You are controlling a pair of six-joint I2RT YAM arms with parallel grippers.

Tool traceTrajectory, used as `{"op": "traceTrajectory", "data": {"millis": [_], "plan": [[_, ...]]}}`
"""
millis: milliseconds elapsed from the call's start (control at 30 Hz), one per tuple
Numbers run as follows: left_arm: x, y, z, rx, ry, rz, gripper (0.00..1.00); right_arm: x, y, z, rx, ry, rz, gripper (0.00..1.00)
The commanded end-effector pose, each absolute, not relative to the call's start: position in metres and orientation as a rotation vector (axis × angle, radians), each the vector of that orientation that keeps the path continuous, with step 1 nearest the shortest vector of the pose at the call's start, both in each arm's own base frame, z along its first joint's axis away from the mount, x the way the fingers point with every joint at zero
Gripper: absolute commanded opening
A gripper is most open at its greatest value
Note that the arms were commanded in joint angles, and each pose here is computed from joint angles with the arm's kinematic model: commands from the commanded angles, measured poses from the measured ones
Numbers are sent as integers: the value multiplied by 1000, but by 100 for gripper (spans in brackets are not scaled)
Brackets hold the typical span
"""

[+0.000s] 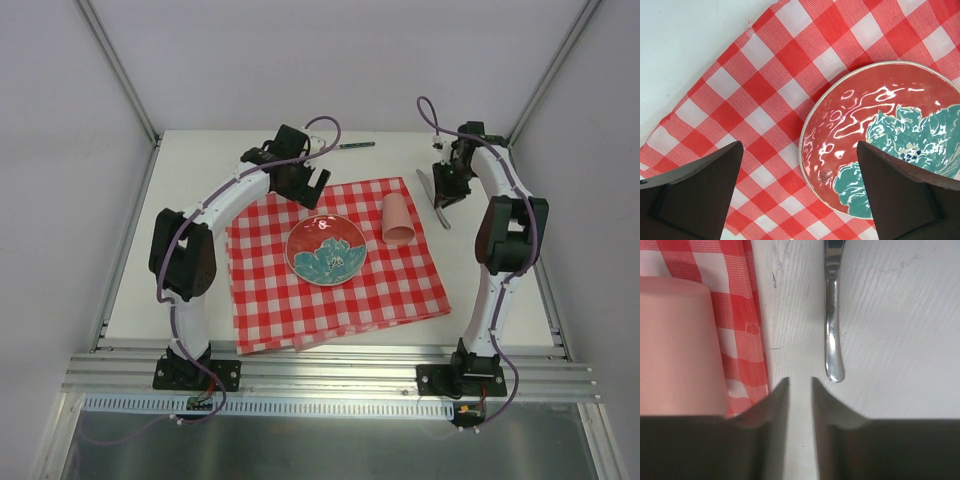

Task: Set the dinner table for one person

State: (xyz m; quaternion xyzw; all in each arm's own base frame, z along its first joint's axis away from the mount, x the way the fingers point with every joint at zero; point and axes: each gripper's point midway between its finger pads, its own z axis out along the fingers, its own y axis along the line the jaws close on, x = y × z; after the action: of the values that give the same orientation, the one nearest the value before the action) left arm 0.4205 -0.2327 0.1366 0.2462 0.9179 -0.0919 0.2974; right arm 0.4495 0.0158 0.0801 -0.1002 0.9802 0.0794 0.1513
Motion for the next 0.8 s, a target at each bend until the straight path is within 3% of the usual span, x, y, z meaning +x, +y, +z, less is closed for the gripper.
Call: {"op": "traceTrajectory", "data": {"millis": [0,67,467,767], "plan": [[423,-240,151,663,2402,-257,99,448,12,64,-295,2857,200,37],[420,-237,146,667,2414,-245,99,460,7,50,-312,2862,161,42],[403,-228,142,714,2423,-195,99,544,16,48,-363,2683,44,46],[406,-232,144,719,2412,-197,99,533,37,32,-452,2723,43,45]]}}
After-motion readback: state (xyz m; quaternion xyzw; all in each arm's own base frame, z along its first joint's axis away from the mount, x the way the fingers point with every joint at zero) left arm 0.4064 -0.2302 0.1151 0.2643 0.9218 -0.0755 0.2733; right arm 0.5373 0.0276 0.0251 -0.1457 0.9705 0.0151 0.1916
